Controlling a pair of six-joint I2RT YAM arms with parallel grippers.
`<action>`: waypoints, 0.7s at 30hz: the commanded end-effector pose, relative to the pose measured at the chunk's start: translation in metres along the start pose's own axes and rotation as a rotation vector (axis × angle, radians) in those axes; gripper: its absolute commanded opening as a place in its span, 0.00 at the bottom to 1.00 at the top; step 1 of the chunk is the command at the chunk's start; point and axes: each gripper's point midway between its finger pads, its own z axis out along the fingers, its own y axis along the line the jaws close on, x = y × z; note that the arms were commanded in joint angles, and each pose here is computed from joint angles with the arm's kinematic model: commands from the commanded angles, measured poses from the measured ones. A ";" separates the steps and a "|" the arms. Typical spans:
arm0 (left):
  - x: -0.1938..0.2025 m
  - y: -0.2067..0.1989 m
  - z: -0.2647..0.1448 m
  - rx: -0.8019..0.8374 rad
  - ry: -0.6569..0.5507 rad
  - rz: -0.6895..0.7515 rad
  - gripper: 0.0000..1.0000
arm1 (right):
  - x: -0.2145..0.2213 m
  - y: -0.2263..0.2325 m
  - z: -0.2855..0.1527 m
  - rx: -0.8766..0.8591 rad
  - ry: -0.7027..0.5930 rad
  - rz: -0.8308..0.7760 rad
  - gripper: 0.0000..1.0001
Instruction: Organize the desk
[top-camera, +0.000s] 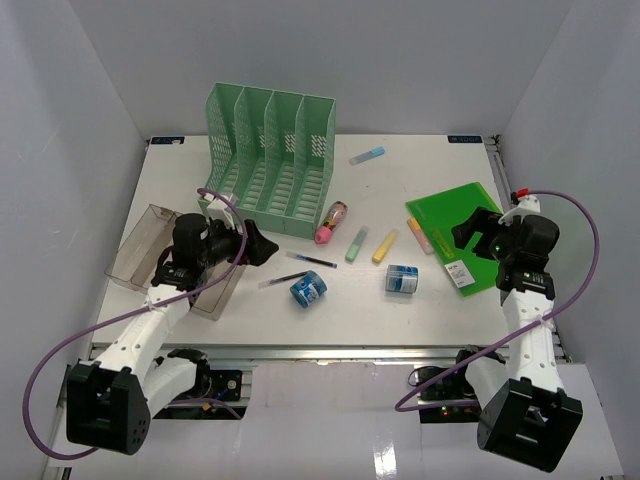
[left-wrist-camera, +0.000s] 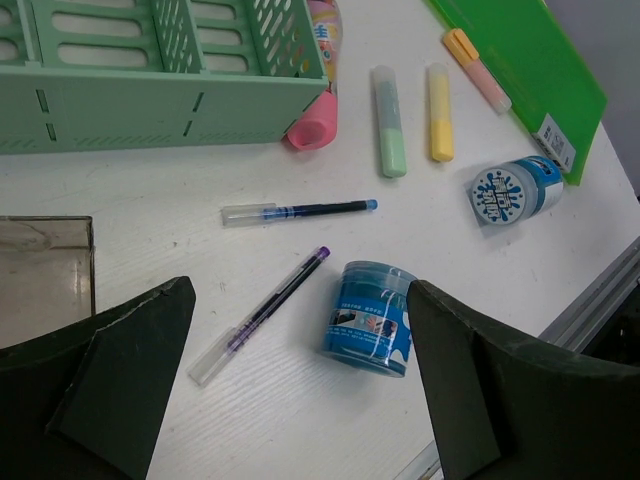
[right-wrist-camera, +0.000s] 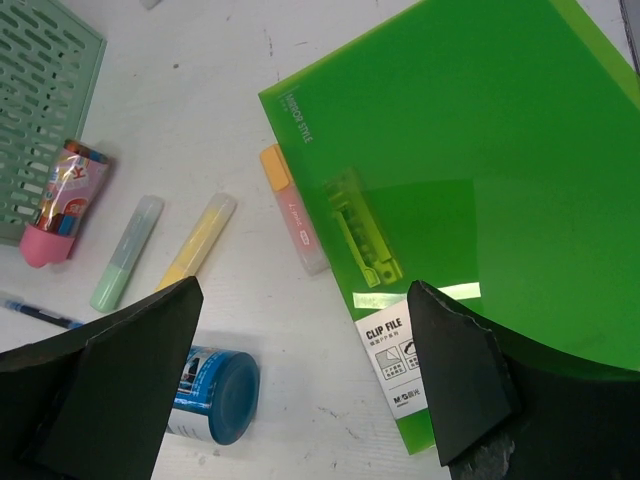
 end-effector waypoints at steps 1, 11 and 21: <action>-0.014 -0.018 0.002 0.054 -0.019 -0.038 0.98 | -0.002 0.032 -0.008 -0.212 -0.023 -0.175 0.90; 0.027 -0.043 0.017 -0.078 0.157 -0.197 0.98 | 0.042 0.084 -0.034 -0.672 0.048 -0.441 0.90; 0.068 -0.037 0.026 -0.606 0.277 -0.309 0.98 | 0.034 0.071 -0.026 -0.556 0.050 -0.400 0.90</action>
